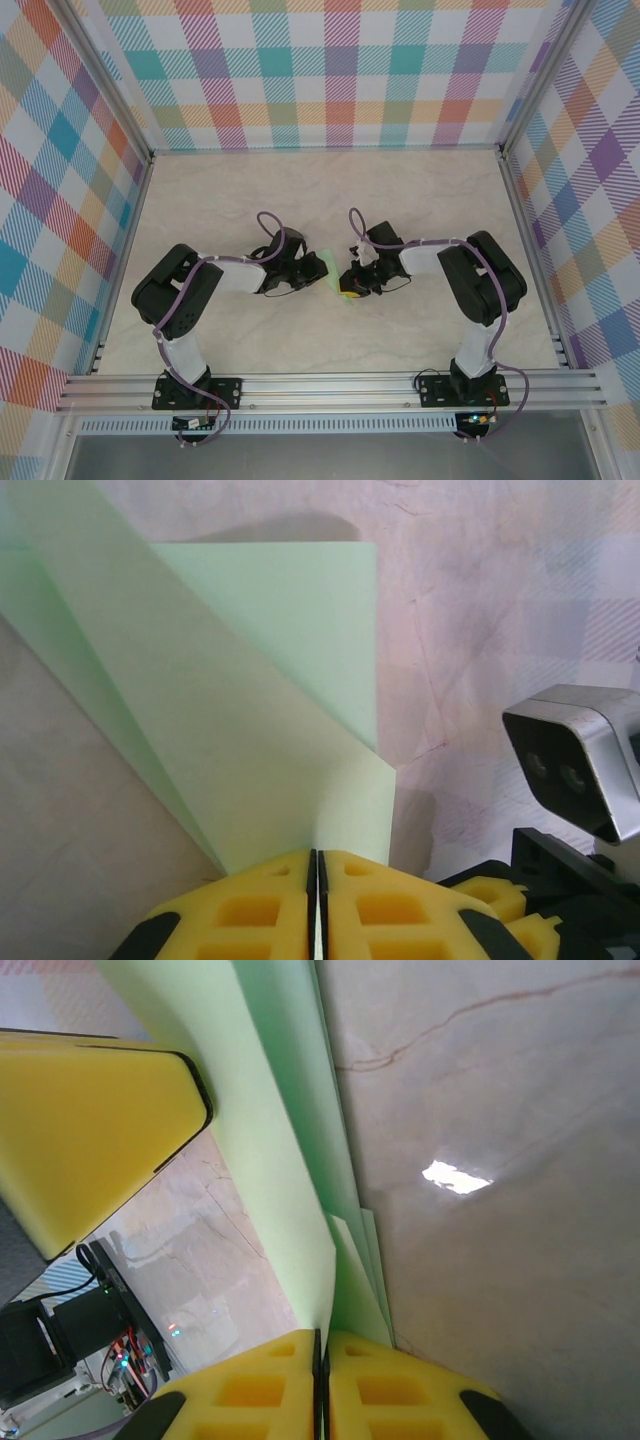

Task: Fold a paper plane with a square sheet of paper (pick it up from the middle)
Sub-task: Fold the wing for the fifth time at the center of the table.

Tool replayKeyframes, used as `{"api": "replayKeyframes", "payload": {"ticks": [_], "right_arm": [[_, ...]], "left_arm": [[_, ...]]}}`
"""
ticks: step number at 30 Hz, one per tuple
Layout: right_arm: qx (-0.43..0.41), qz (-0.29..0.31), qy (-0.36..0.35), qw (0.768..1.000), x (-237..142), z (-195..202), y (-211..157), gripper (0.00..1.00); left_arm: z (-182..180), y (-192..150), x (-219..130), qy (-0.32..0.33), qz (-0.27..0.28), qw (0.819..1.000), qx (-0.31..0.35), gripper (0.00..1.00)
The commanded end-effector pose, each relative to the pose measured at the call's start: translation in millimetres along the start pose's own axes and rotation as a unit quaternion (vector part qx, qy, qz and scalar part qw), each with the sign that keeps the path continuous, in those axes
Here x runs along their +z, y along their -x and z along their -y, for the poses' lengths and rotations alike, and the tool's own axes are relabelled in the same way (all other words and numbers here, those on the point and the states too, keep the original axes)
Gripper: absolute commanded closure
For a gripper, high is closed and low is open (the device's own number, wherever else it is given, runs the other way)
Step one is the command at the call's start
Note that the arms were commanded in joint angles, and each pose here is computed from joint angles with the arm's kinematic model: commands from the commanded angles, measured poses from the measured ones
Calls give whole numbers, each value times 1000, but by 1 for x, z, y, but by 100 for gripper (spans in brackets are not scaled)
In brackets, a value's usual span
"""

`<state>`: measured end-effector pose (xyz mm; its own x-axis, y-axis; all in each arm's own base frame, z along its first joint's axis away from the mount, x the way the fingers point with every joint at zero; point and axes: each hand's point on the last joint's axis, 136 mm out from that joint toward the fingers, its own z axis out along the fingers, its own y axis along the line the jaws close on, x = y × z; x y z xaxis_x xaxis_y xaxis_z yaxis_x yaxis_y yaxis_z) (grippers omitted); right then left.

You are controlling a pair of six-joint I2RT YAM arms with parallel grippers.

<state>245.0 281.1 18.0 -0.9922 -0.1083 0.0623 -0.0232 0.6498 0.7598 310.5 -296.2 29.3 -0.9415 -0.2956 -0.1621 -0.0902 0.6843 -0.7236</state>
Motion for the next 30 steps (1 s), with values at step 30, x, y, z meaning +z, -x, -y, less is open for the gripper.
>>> {"api": "replayKeyframes", "payload": {"ticks": [30], "right_arm": [[30, -21, -29, 999, 9, 24, -9, 92]], "left_arm": [[5, -32, 6, 9, -36, 999, 22, 89]]}}
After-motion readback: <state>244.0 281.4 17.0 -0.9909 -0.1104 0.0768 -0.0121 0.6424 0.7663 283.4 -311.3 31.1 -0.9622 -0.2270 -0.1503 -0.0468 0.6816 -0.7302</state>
